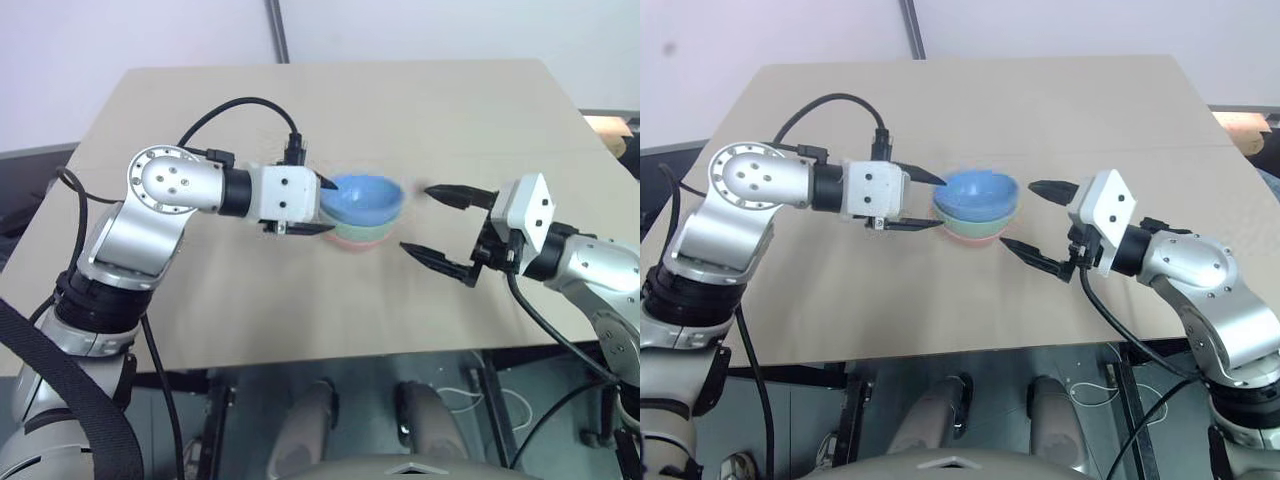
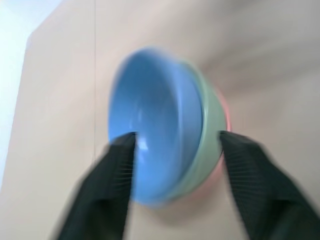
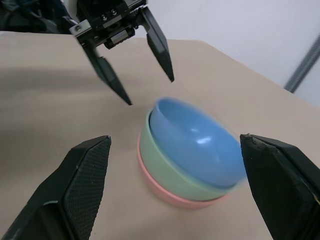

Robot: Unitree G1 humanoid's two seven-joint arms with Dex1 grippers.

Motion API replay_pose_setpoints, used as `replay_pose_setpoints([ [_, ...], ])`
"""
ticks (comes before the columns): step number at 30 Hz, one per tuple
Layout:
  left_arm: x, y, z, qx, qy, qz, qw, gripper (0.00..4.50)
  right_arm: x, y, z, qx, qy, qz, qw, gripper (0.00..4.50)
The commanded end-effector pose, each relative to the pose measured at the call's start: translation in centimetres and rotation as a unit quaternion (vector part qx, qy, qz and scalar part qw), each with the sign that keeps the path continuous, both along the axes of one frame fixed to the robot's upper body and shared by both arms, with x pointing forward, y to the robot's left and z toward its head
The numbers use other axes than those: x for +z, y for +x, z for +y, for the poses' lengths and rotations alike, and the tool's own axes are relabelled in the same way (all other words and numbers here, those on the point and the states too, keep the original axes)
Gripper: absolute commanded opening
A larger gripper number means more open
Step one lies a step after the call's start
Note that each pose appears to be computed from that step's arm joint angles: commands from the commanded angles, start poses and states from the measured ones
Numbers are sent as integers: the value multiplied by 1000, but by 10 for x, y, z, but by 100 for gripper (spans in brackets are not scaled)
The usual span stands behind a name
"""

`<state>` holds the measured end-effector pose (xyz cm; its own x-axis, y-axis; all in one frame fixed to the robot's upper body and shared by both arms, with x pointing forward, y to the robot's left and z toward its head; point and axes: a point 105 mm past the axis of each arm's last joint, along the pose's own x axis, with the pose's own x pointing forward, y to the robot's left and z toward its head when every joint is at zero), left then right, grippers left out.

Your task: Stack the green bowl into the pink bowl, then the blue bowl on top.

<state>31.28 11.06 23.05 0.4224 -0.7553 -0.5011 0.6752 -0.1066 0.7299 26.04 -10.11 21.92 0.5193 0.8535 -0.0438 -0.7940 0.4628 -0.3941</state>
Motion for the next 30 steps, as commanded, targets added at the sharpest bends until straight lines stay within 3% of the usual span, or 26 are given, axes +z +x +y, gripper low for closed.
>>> replay_pose_setpoints([
  [1, 20, -3, -5, -5, -33, -26, 999, 348, 9, -7, -2, -10, 7, -20, 1000, 450],
  [7, 37, 4, 26, 119, -196, -11, 973, 348, -8, 5, -16, -49, -7, 10, 999, 450],
  [8, 29, 5, 39, 152, -202, 12, 967, 348, -14, 7, -18, -47, -12, 26, 998, 450],
  [12, 12, -10, 64, 211, -251, 58, 943, 445, -27, 12, -30, -44, -14, 53, 998, 450],
  [17, -19, -31, 104, 301, -326, 76, 893, 445, -38, 13, -68, -95, -45, 56, 993, 450],
  [23, -61, -71, 148, 357, -325, 125, 867, 445, -29, -12, -115, -123, -54, 82, 987, 450],
  [25, -64, -81, 149, 348, -350, 165, 854, 445, -27, -17, -123, -126, -60, 90, 986, 450],
  [30, -64, -85, 146, 330, -342, 172, 863, 445, -27, -19, -133, -135, -60, 99, 984, 450],
])
